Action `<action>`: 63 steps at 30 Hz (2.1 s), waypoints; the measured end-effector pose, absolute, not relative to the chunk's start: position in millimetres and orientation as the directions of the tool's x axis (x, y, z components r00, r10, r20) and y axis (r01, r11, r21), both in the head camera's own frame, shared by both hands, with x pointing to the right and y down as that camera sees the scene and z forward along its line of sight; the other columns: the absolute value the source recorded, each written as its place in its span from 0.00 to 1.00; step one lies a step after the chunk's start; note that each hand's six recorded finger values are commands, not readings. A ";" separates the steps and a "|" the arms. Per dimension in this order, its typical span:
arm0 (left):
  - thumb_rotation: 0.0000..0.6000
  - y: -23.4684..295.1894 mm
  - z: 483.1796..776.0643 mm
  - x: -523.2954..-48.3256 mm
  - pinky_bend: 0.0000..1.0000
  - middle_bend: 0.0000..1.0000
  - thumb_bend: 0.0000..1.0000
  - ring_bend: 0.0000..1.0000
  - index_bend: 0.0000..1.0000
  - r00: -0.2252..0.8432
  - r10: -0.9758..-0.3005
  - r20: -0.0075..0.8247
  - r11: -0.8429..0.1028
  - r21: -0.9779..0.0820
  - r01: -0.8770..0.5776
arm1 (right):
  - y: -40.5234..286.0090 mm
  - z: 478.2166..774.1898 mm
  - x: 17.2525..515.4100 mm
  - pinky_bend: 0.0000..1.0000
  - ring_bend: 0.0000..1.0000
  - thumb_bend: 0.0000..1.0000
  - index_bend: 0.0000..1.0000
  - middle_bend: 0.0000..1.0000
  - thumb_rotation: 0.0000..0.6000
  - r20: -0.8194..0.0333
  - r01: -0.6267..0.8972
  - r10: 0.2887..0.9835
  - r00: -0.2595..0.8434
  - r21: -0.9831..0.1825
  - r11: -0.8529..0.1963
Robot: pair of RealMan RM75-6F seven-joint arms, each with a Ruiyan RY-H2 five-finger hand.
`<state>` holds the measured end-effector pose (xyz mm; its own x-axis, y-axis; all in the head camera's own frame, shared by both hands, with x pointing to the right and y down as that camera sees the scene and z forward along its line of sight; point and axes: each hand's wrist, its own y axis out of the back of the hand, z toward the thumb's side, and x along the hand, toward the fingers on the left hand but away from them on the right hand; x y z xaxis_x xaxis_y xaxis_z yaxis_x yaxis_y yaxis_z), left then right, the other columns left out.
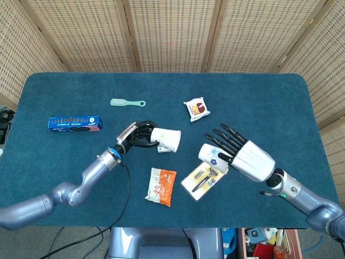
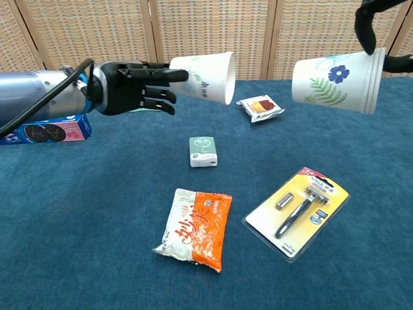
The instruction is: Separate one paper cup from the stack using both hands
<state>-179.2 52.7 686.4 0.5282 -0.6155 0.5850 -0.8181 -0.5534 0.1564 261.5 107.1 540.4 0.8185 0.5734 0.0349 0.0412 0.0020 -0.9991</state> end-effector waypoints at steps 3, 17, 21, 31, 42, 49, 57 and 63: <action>1.00 42.0 681.3 -205.9 0.52 0.50 0.33 0.55 0.47 0.502 -0.644 0.578 -0.615 0.000 -0.788 | 105.0 539.0 270.7 0.12 0.00 0.56 0.66 0.05 1.00 -0.008 -0.021 0.555 0.832 -1.000 0.017; 1.00 25.3 656.1 -316.9 0.52 0.47 0.33 0.53 0.47 0.401 -0.742 0.538 -0.657 -0.704 -0.270 | 96.1 580.2 281.4 0.12 0.00 0.56 0.66 0.10 1.00 -0.362 -0.436 0.415 0.835 -0.895 0.098; 1.00 38.0 659.3 -335.8 0.52 0.47 0.34 0.53 0.47 0.381 -0.753 0.536 -0.612 -0.784 -0.107 | 93.6 601.1 279.5 0.12 0.00 0.56 0.66 0.10 1.00 -0.465 -0.541 0.387 0.796 -0.833 0.113; 1.00 69.5 682.0 -350.2 0.39 0.23 0.34 0.28 0.32 0.355 -0.746 0.564 -0.589 -0.807 0.045 | 95.0 640.5 260.0 0.12 0.00 0.38 0.47 0.09 1.00 -0.618 -0.676 0.327 0.715 -0.731 0.097; 1.00 81.6 692.5 -350.9 0.04 0.00 0.20 0.00 0.00 0.317 -0.694 0.646 -0.677 -0.736 0.017 | 72.3 626.7 239.3 0.00 0.00 0.00 0.08 0.00 1.00 -0.458 -0.564 0.483 0.746 -0.820 0.093; 1.00 74.3 657.9 -352.2 0.00 0.00 0.18 0.00 0.00 0.312 -0.761 0.569 -0.618 -0.782 -0.083 | 59.5 582.8 245.8 0.00 0.00 0.00 0.01 0.00 1.00 -0.231 -0.332 0.703 0.673 -0.943 0.008; 1.00 89.7 603.8 -385.3 0.00 0.00 0.15 0.00 0.00 0.207 -0.871 0.446 -0.483 -0.854 -0.194 | 94.9 545.8 316.6 0.00 0.00 0.00 0.00 0.00 1.00 -0.139 -0.099 0.905 0.403 -0.989 -0.108; 1.00 121.6 575.5 -417.0 0.00 0.00 0.15 0.00 0.00 0.095 -0.926 0.366 -0.378 -0.899 -0.223 | 144.2 544.7 367.5 0.00 0.00 0.00 0.00 0.00 1.00 -0.199 -0.036 0.952 0.232 -0.980 -0.196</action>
